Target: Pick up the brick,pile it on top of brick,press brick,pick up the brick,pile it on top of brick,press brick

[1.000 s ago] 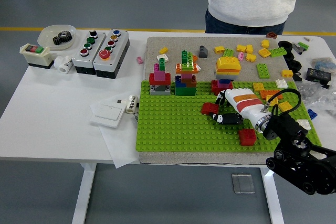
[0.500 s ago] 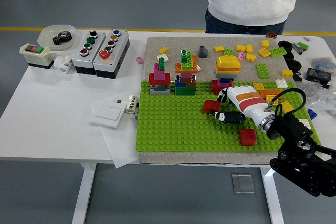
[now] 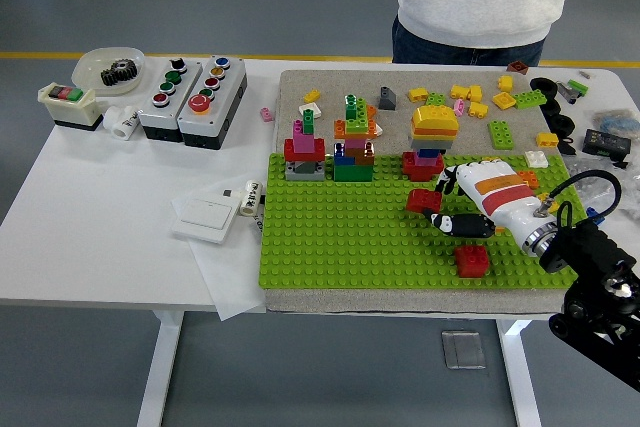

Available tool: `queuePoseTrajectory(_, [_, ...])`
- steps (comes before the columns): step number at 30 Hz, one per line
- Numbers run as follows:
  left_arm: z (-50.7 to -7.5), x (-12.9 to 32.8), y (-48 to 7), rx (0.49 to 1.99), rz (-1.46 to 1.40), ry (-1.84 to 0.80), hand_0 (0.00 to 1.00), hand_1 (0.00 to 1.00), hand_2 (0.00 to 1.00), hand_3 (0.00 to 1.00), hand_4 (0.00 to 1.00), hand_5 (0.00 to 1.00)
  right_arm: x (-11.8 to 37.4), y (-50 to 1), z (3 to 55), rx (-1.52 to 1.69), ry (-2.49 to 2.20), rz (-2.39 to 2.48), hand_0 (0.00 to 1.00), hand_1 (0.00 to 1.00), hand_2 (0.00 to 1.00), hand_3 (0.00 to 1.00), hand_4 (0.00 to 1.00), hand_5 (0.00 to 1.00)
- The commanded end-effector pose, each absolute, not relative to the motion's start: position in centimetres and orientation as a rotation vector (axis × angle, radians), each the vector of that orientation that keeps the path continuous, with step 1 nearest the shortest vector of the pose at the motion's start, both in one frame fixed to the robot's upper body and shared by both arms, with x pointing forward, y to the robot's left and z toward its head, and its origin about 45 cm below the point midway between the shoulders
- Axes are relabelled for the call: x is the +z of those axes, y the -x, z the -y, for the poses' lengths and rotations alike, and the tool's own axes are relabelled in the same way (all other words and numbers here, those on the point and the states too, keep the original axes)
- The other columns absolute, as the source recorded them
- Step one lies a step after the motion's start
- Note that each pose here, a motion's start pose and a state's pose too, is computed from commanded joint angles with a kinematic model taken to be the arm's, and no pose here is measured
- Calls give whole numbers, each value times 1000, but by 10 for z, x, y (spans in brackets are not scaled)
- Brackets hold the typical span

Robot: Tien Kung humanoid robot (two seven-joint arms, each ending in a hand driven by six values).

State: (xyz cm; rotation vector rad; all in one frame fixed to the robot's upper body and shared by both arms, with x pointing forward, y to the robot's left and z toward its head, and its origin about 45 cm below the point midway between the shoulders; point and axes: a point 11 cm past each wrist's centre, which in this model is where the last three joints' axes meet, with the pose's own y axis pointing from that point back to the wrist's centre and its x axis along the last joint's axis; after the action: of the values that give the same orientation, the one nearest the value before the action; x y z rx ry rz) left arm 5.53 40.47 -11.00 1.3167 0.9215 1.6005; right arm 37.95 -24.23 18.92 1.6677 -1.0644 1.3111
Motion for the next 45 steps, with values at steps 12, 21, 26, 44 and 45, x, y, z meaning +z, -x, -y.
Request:
queuePoseTrajectory(12, [-404,-110,-56,1603,-921,-1313,827,909,927,826,817,796,213,-351,279,1310,-1670,1076,402,451,504,491,667,467])
queuePoseTrajectory(21, [-402,-111,-57,1600,-921,-1311,827,908,926,826,815,796,215,-332,280,1329,-1747,1027,403,451,505,492,667,464])
queuePoseTrajectory(26, [-402,-111,-58,1599,-922,-1311,827,907,926,827,815,796,207,-324,282,1321,-1823,1000,402,452,507,494,670,459])
queuePoseTrajectory(44, [-401,-111,-60,1597,-920,-1309,827,906,924,822,812,799,197,-325,295,1373,-1876,982,411,455,510,498,688,462])
queuePoseTrajectory(45, [-401,-111,-60,1597,-920,-1309,827,906,924,822,812,799,196,-325,295,1374,-1876,979,411,455,510,498,688,462])
